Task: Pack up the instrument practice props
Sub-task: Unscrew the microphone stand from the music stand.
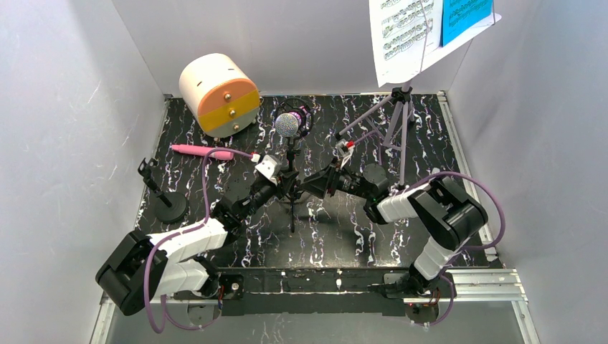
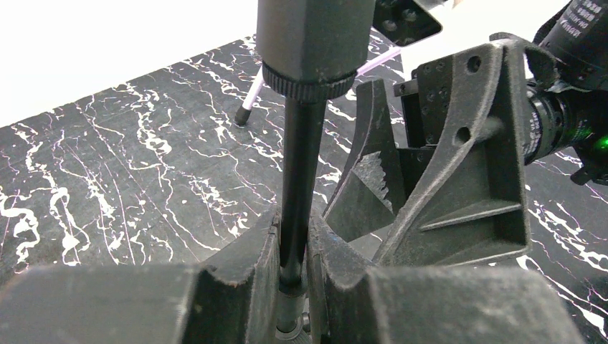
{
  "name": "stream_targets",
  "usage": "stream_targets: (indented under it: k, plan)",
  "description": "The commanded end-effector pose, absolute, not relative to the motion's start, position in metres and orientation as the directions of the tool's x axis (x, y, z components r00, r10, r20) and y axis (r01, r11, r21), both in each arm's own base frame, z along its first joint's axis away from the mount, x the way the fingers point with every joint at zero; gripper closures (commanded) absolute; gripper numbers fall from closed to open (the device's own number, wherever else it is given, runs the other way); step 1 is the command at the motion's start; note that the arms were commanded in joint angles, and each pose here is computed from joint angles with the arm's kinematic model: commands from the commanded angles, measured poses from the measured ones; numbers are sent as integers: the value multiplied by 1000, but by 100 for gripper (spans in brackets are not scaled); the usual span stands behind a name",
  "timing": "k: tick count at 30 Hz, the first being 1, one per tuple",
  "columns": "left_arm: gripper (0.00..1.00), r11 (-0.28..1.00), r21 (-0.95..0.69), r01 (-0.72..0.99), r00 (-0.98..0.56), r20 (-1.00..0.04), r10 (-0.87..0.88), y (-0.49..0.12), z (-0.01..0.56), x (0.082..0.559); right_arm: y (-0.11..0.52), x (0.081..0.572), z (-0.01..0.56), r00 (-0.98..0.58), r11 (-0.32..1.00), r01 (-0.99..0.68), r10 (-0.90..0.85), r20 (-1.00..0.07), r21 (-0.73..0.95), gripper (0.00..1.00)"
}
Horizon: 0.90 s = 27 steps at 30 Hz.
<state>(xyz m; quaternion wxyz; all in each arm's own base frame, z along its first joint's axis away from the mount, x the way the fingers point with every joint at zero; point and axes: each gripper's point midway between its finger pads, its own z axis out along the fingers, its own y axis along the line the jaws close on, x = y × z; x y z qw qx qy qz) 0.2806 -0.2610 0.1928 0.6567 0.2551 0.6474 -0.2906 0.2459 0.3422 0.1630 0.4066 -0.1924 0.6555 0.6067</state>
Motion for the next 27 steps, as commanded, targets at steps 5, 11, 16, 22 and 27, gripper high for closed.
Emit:
stream_targets:
  k: [5, 11, 16, 22, 27]
  plan:
    - [100, 684, -58, 727, -24, -998, -59, -263, 190, 274, 355, 253, 191, -646, 65, -721, 298, -703, 690, 39]
    - [100, 684, -59, 727, -26, -998, -58, -264, 189, 274, 359, 253, 193, -676, 25, -699, 302, -672, 714, 47]
    - [100, 683, -59, 728, -26, -998, -58, -264, 189, 274, 361, 252, 193, -695, -7, -688, 293, -656, 726, 56]
    - [100, 687, -58, 725, -26, -998, -56, -263, 188, 274, 363, 246, 194, -720, -50, -675, 264, -642, 736, 85]
    - [100, 688, -60, 723, -30, -998, -56, -264, 187, 275, 365, 240, 191, -733, -87, -674, 208, -648, 734, 99]
